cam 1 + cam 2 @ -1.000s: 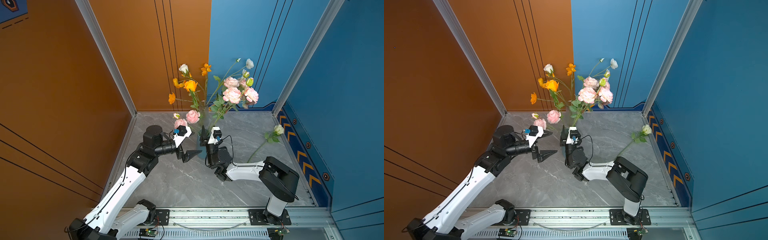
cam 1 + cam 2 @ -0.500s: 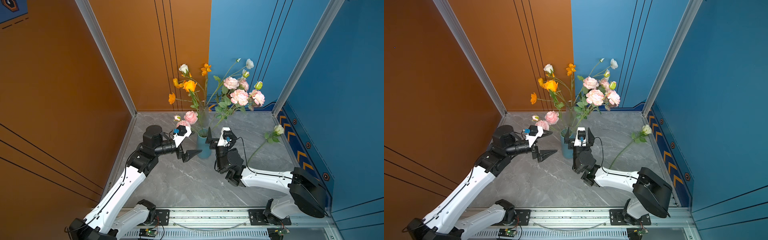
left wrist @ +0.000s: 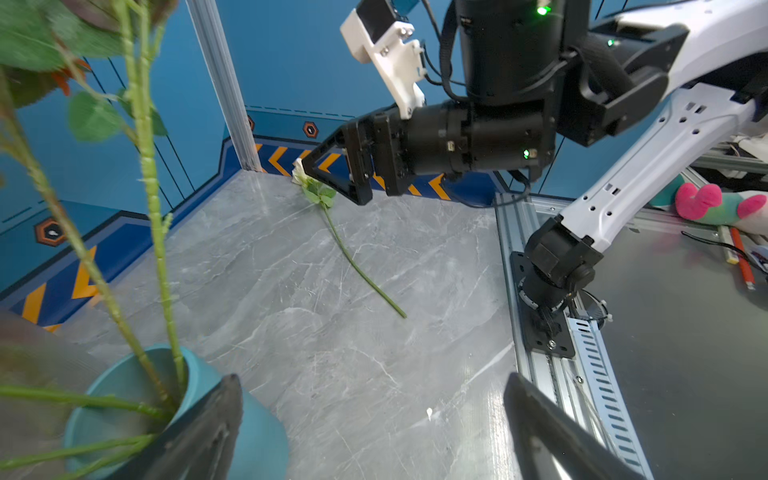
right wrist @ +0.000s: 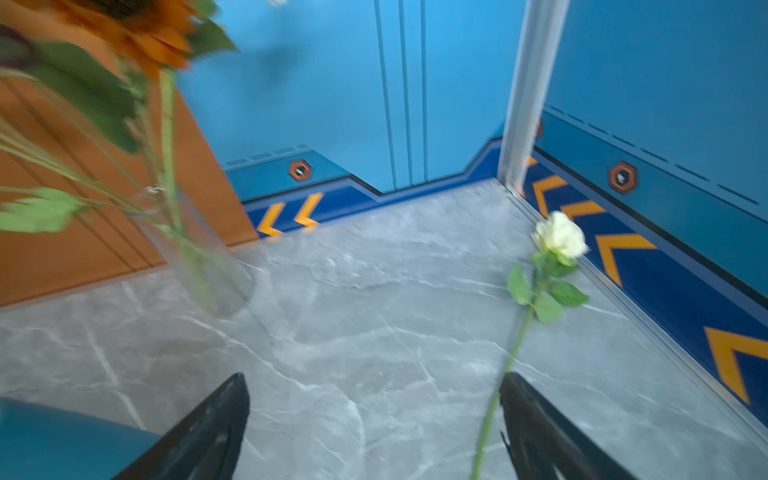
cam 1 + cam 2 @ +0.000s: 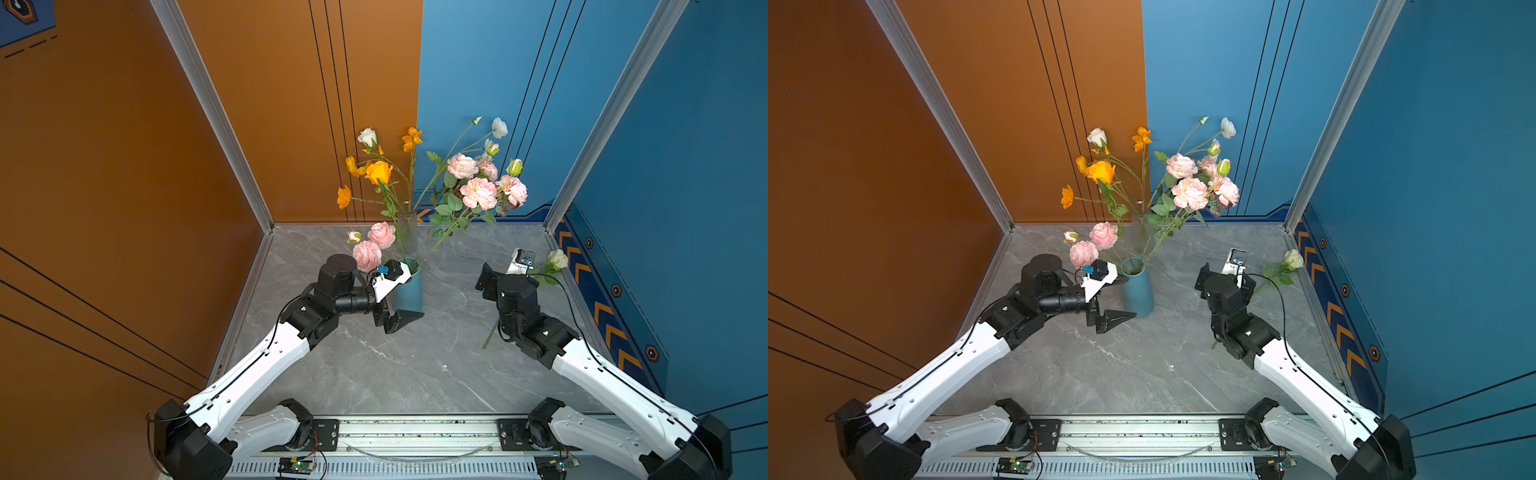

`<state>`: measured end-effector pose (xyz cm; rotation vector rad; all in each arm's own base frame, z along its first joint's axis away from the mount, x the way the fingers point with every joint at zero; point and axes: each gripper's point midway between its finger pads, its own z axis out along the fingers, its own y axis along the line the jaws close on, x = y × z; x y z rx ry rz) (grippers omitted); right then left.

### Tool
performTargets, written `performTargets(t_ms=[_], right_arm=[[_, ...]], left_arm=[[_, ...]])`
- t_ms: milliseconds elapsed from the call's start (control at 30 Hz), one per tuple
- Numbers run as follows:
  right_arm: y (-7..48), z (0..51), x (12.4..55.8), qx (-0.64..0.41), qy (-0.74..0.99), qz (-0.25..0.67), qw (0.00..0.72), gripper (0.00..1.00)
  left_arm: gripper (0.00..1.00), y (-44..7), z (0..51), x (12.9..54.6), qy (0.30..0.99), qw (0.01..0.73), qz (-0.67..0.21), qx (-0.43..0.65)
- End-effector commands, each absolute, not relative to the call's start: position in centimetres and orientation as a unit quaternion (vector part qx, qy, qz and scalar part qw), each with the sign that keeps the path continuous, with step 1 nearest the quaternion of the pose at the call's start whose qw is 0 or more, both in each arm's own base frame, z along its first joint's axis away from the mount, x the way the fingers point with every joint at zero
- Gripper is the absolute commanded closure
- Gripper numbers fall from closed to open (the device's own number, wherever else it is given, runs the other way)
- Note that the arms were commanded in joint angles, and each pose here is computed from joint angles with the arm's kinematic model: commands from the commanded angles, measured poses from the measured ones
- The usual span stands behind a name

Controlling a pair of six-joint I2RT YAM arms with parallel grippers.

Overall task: Arrange the flowers into the vase
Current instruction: 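Open the right gripper and move it to the cream-white rose, then close the right gripper on the cream-white rose stem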

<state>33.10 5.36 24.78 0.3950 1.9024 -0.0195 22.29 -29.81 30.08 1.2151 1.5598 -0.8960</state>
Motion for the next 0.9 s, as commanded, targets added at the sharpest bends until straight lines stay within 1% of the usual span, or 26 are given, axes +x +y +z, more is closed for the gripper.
performTargets(t_ms=[0,67,133,167,267,367,467,600,667,800,867], right_arm=[[3.2,17.4,31.8,0.217,0.881,0.037,0.419,0.14],[1.5,15.6,32.5,0.246,0.892,0.055,0.376,0.15],[0.1,14.2,33.2,0.26,0.899,0.051,0.35,0.15],[-0.8,13.6,33.5,0.271,0.899,0.049,0.339,0.17],[-3.0,12.4,34.2,0.292,0.897,0.04,0.329,0.17],[-4.7,10.3,34.7,0.312,0.901,0.046,0.296,0.17],[-5.9,8.0,35.1,0.319,0.91,0.043,0.262,0.14],[-7.1,6.1,35.7,0.32,0.916,0.028,0.239,0.12],[-7.2,5.4,36.3,0.323,0.918,0.035,0.227,0.12],[-7.1,4.4,37.3,0.326,0.92,0.042,0.213,0.13],[-7.1,4.1,37.8,0.327,0.92,0.047,0.209,0.16]], left_arm=[[0.02,-30.9,27.8,22.9,0.669,0.449,-0.3,0.511],[0.02,-31.7,26.0,22.6,0.679,0.429,-0.268,0.532],[0.02,-32.2,24.5,22.4,0.686,0.414,-0.238,0.549],[0.02,-32.4,23.7,22.2,0.688,0.405,-0.223,0.559],[0.02,-33.0,22.5,21.5,0.686,0.388,-0.2,0.583],[0.02,-33.4,22.1,21.0,0.681,0.383,-0.199,0.592],[0.02,-33.4,22.2,20.5,0.675,0.383,-0.195,0.599],[0.02,-33.4,22.6,20.1,0.668,0.387,-0.2,0.603],[0.02,-33.4,22.7,19.9,0.666,0.387,-0.202,0.605],[0.02,-33.2,22.9,19.8,0.665,0.387,-0.2,0.607],[0.02,-33.2,22.9,19.8,0.665,0.386,-0.201,0.607]])
